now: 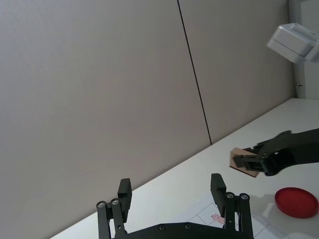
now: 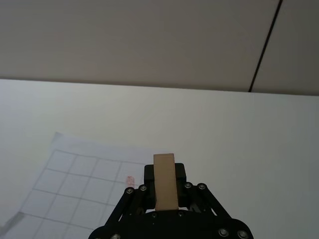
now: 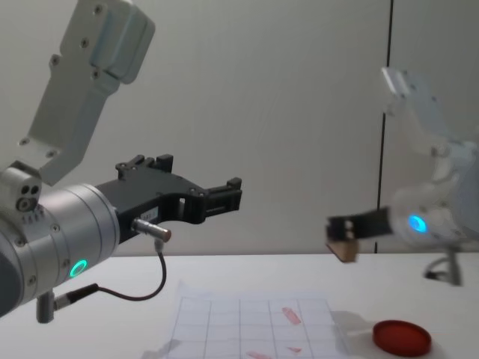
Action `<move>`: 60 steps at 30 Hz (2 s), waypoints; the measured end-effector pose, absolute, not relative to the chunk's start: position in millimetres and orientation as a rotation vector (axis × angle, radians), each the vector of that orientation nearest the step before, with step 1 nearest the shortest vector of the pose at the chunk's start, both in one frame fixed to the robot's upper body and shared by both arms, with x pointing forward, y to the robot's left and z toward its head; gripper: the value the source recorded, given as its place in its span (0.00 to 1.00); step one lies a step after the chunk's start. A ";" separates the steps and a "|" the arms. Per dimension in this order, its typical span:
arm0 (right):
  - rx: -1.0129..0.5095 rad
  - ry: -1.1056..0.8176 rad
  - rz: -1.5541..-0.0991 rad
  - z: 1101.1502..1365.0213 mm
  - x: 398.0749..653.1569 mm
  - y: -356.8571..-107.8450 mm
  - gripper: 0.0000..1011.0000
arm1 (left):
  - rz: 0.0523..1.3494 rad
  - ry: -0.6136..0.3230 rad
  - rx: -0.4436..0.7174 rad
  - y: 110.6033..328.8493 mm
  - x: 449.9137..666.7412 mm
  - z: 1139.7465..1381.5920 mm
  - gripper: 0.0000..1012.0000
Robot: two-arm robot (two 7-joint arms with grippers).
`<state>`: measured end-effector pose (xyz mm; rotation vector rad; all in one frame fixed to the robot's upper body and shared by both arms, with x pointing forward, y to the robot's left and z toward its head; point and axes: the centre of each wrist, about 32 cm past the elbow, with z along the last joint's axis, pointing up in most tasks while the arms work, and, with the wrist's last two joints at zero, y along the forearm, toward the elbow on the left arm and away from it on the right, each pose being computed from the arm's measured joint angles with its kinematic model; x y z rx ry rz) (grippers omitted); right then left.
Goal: Use the one hand to pick up the stamp and affix it onto the A4 paper.
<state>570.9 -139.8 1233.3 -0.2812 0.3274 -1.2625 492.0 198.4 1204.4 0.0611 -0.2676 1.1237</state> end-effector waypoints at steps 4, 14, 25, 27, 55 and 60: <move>-0.318 0.328 -1.275 1226.5 558.7 -158.8 0.22 | 1.124 -0.268 0.061 198.4 492.0 1204.4 0.99; -0.363 0.328 -1.290 1219.1 538.0 -182.8 0.22 | 1.124 -0.268 0.061 198.4 492.0 1204.4 0.99; -0.393 0.339 -1.304 1216.0 526.8 -194.1 0.22 | 1.124 -0.268 0.061 198.4 492.0 1204.4 0.99; -0.402 0.346 -1.308 1214.8 525.7 -195.4 0.22 | 1.124 -0.268 0.061 198.4 492.0 1204.4 0.99; -0.458 0.356 -1.320 1199.2 531.5 -193.6 0.22 | 1.124 -0.268 0.061 198.4 492.0 1204.4 0.99; -0.460 0.351 -1.316 1198.6 533.4 -191.5 0.22 | 1.124 -0.268 0.061 198.4 492.0 1204.4 0.99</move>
